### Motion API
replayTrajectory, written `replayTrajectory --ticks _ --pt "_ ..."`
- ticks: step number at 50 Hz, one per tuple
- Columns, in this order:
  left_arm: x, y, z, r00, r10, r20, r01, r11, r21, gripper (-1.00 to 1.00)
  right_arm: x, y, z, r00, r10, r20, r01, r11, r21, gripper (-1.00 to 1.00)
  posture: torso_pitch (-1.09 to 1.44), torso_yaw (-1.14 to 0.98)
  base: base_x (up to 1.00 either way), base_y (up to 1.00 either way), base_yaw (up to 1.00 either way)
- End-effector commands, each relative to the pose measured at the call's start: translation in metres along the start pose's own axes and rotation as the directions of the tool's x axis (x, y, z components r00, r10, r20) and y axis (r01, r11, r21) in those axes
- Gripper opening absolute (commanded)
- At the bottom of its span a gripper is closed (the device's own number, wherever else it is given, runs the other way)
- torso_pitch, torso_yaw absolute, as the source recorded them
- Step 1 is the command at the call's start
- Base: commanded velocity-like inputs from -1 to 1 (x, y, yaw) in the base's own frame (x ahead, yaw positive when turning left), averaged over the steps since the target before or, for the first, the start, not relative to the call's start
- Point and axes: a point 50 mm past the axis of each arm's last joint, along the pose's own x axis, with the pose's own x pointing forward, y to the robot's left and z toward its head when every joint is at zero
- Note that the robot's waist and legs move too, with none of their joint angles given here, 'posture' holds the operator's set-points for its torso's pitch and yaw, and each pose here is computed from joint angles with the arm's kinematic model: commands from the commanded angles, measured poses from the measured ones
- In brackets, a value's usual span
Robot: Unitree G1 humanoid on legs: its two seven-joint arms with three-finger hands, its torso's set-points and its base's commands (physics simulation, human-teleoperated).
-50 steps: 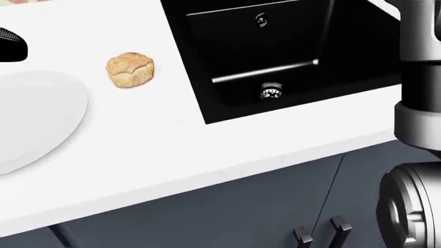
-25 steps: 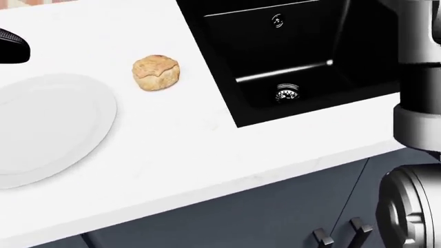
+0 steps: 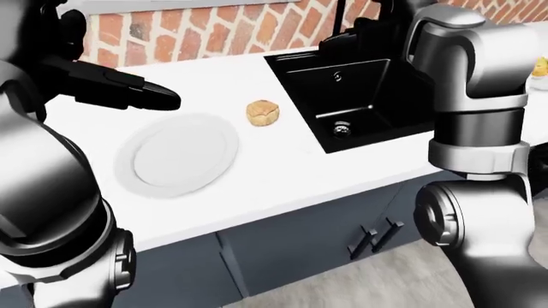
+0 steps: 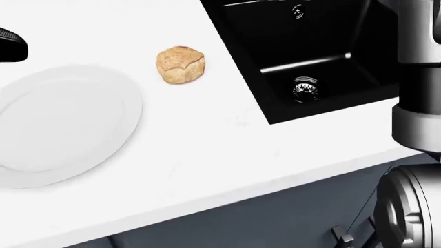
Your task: Place the pastries on the plates.
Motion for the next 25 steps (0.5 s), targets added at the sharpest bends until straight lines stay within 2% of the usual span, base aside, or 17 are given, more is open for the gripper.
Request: replayTrajectory --ticks 1,5,12,25 --pt "-0.0039 0.0035 0.0107 0.998 0.019 0.054 -0.020 1.000 0.015 1.00 -0.0101 -0.0042 0.0261 0.992 -0.012 0.122 0.012 1.000 0.000 1.00 0.00 0.00 0.00 0.00 0.00" --pt "-0.0037 0.0033 0.0106 0.998 0.019 0.054 -0.020 1.000 0.016 1.00 -0.0111 -0.0064 0.0241 0.991 -0.036 0.128 0.039 0.999 -0.024 1.00 0.00 0.00 0.00 0.00 0.00" --pt "-0.0023 0.0015 0.0073 0.998 0.020 0.051 -0.021 1.000 0.020 1.00 -0.0118 -0.0086 0.0239 0.990 -0.058 0.131 0.061 0.998 -0.018 1.00 0.00 0.00 0.00 0.00 0.00" --pt "-0.0037 0.0034 0.0103 0.998 0.020 0.054 -0.021 1.000 0.016 1.00 -0.0113 -0.0074 0.0241 0.991 -0.046 0.129 0.048 0.999 -0.011 1.00 0.00 0.00 0.00 0.00 0.16"
